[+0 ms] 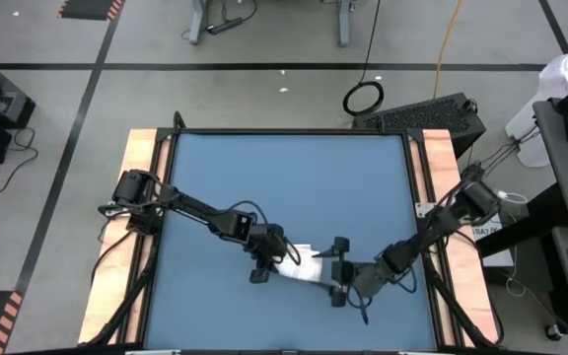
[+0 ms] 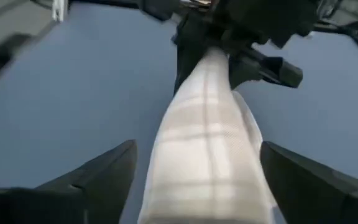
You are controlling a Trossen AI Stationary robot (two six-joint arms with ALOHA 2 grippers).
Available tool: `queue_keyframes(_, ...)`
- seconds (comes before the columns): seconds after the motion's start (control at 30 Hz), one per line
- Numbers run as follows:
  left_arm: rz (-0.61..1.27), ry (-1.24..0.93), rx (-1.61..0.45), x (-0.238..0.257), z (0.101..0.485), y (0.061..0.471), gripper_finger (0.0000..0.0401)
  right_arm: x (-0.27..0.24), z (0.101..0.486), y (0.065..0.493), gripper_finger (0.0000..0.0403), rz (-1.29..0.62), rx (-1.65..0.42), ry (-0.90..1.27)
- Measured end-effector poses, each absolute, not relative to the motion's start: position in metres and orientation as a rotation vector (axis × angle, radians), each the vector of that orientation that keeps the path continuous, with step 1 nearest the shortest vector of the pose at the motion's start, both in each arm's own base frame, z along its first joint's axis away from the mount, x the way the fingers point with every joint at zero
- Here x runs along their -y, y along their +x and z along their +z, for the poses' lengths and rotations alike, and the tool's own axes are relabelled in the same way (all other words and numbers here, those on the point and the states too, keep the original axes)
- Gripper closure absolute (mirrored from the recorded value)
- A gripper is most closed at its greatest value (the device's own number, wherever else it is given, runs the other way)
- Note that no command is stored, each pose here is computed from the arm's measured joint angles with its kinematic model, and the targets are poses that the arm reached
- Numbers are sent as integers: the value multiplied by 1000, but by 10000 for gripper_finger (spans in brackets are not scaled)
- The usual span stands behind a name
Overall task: Roll towel
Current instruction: Roll the white towel
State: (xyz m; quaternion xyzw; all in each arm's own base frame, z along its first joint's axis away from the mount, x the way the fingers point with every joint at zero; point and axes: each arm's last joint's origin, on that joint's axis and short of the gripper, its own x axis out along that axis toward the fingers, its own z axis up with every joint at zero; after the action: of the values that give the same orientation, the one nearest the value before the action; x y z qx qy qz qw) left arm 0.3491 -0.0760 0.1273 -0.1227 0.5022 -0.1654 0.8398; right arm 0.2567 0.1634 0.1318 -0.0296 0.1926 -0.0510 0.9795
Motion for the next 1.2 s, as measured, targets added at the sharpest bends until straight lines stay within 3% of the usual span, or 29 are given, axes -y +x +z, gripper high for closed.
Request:
queue_keyframes(0.13, -343, -271, -1064, 76, 127, 349, 276, -169, 116, 259, 43, -164, -356, -126)
queue_keyframes(0.27, -329, -293, -1069, 76, 127, 349, 275, -169, 105, 261, 39, -174, -367, -124)
queue_keyframes(0.77, -313, -283, -1061, 76, 127, 350, 274, -158, 86, 273, 87, -210, -374, 141)
queue_keyframes(0.9, -287, -242, -1047, 76, 127, 350, 271, -158, 83, 273, 116, -208, -380, 176)
queue_keyframes(1.03, -281, -236, -1046, 76, 127, 350, 239, -157, 81, 273, 156, -220, -394, 215)
queue_keyframes(1.2, -261, -225, -1044, 74, 131, 348, 159, -157, 80, 272, 186, -232, -408, 243)
